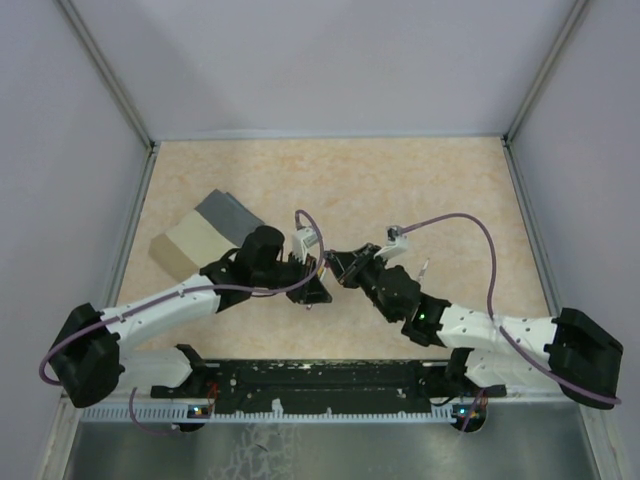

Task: Insert the pens into the pen caps
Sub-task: Press the pen cap onto the pen.

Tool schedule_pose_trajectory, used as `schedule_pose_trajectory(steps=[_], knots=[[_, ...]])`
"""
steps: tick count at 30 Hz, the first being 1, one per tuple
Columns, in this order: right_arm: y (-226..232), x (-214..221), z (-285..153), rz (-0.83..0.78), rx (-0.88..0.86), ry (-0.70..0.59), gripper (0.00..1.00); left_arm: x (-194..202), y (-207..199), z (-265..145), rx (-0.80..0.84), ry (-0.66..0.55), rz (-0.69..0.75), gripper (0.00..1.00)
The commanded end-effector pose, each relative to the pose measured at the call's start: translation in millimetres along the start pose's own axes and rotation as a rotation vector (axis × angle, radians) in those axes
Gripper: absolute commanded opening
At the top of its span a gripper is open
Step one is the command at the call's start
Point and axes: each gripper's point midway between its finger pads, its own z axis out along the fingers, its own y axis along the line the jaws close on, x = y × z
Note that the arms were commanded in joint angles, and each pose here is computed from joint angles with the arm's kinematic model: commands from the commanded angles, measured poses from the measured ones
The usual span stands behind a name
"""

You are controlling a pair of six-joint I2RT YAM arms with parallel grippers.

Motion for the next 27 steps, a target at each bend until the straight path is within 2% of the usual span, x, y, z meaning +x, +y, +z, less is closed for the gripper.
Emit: schedule_pose_trajectory(steps=[1, 3, 6, 14, 18, 22, 27], knots=[[-50.1, 156.9, -93.5, -0.141, 0.015, 0.679, 0.0, -206.5, -83.1, -60.1, 0.112, -0.704, 0.278, 0.0], [-52.5, 155.3, -95.2, -0.149, 0.019, 0.674, 0.0, -209.8, -84.5, -60.4, 0.11, -0.703, 0.279, 0.0], [-46.4, 131.6, -87.1, -0.203, 0.044, 0.59, 0.0, -206.7, -84.1, -56.8, 0.113, -0.677, 0.277, 0.0], [-4.8, 30.0, -55.9, -0.281, 0.008, 0.332, 0.0, -184.8, -78.8, -37.3, 0.137, -0.544, 0.274, 0.0], [22.3, -23.9, -46.3, -0.358, 0.01, 0.203, 0.01, -176.4, -72.7, -32.7, 0.129, -0.519, 0.274, 0.0], [49.9, -70.2, -38.9, -0.4, 0.028, 0.081, 0.09, -171.3, -69.3, -30.5, 0.124, -0.502, 0.283, 0.0], [76.1, -97.7, -32.7, -0.361, 0.013, -0.012, 0.21, -164.2, -71.4, -33.1, 0.136, -0.482, 0.298, 0.0]])
